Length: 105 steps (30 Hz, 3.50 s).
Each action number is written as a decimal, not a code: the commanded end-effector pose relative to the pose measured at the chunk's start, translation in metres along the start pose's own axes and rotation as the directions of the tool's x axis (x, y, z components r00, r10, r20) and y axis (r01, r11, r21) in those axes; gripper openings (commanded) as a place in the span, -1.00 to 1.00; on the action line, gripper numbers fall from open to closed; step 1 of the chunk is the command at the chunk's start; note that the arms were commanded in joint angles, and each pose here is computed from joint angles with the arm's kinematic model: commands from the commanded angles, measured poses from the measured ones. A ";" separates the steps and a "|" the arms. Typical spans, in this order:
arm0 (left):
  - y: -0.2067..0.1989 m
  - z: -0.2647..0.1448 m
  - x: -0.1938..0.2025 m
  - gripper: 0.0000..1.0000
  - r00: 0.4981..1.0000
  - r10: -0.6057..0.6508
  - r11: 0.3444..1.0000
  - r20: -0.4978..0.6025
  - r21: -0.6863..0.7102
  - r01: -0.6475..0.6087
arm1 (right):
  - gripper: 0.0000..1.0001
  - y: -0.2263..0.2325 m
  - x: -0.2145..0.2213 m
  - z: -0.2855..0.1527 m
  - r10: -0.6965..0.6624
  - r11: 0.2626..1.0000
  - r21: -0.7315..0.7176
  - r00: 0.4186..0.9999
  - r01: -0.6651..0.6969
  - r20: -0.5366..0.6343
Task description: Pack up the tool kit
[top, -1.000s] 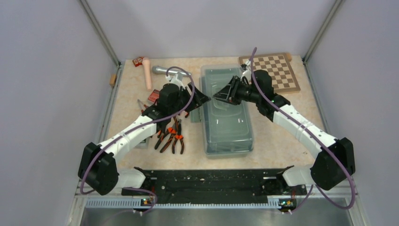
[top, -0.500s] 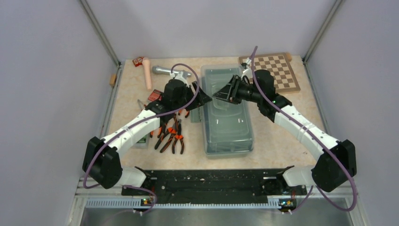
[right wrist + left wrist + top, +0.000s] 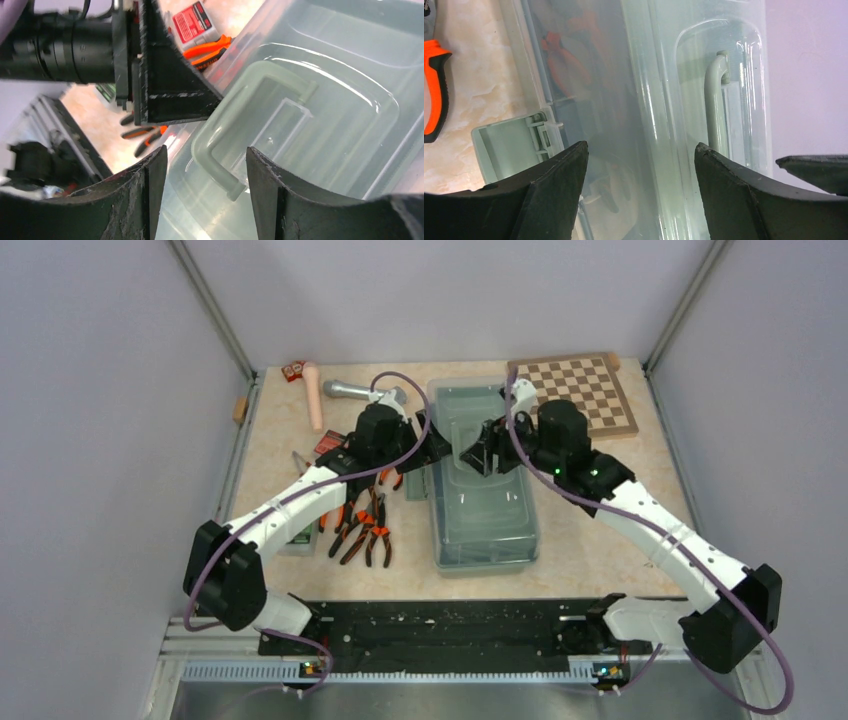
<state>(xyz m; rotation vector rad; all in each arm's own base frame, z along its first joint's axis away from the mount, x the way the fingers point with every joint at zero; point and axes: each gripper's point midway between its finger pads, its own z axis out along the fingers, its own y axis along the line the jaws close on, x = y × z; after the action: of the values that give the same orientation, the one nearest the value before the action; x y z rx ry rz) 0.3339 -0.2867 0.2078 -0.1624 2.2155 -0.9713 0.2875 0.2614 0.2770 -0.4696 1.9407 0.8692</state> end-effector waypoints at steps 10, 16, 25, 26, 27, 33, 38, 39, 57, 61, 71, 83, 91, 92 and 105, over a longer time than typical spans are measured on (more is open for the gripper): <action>-0.048 -0.011 -0.013 0.76 0.999 0.032 0.990 0.014 0.137 -0.033 | 0.16 0.003 0.001 0.001 -0.551 0.798 0.244 0.831 0.552 -0.078; -0.056 -0.016 -0.014 0.79 0.999 0.031 0.987 0.016 0.159 -0.034 | 0.05 -0.002 0.001 0.009 -0.601 0.716 0.349 0.788 0.605 -0.132; -0.063 -0.021 -0.017 0.79 0.999 0.028 0.983 0.027 0.178 -0.033 | -0.40 -0.007 -0.009 0.012 -0.589 0.650 0.508 0.797 0.564 -0.132; -0.063 -0.022 -0.018 0.79 0.999 0.027 0.984 0.031 0.177 -0.032 | -0.44 -0.006 -0.010 0.012 -0.581 0.656 0.516 0.805 0.551 -0.121; -0.063 -0.022 -0.019 0.79 0.999 0.027 0.984 0.036 0.175 -0.033 | -0.49 -0.005 -0.010 0.014 -0.574 0.660 0.520 0.810 0.542 -0.115; -0.056 -0.029 -0.029 0.80 0.995 0.025 0.990 0.098 0.136 -0.038 | -0.80 -0.004 -0.019 0.019 -0.539 0.672 0.558 0.838 0.487 -0.083; -0.027 -0.050 -0.055 0.82 0.975 -0.034 0.997 0.219 0.078 0.017 | -1.00 -0.006 -0.027 0.014 -0.503 0.674 0.604 0.863 0.426 -0.048; -0.019 -0.056 -0.059 0.83 0.970 -0.047 0.997 0.237 0.071 0.032 | -1.00 -0.006 -0.030 0.012 -0.495 0.678 0.610 0.868 0.410 -0.033; 0.061 -0.065 -0.021 0.82 0.974 -0.149 0.988 0.172 -0.017 0.154 | -1.00 -0.014 -0.086 -0.032 -0.161 0.887 0.454 0.861 -0.088 0.482; 0.055 -0.058 -0.011 0.72 0.983 -0.153 0.988 0.105 -0.001 0.154 | -1.00 -0.024 -0.085 -0.048 -0.085 0.901 0.397 0.824 -0.177 0.561; 0.052 -0.041 0.041 0.49 0.992 -0.128 0.988 0.005 -0.086 0.128 | -1.00 -0.051 -0.074 -0.064 0.041 0.884 0.340 0.777 -0.321 0.628; 0.063 -0.023 0.079 0.08 0.994 -0.081 0.980 -0.069 -0.188 0.067 | -1.00 -0.068 -0.066 -0.065 0.086 0.868 0.328 0.763 -0.373 0.640; 0.055 -0.002 0.077 -0.44 0.996 -0.062 0.979 -0.063 -0.198 0.048 | -1.00 -0.086 -0.068 -0.078 0.099 0.853 0.331 0.747 -0.404 0.657; 0.054 0.000 0.074 -0.54 0.997 -0.061 0.979 -0.053 -0.200 0.049 | -1.00 -0.090 -0.068 -0.080 0.097 0.849 0.336 0.745 -0.408 0.660; 0.041 0.044 0.047 -1.00 0.999 -0.034 0.973 -0.022 -0.227 0.028 | -1.00 -0.159 -0.067 -0.106 0.141 0.791 0.359 0.718 -0.496 0.681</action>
<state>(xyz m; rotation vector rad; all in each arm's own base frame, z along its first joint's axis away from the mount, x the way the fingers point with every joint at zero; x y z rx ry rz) 0.3020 -0.2929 0.1149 -0.2760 2.4473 -0.7362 0.3492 0.1007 0.2970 0.4271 1.6040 0.5780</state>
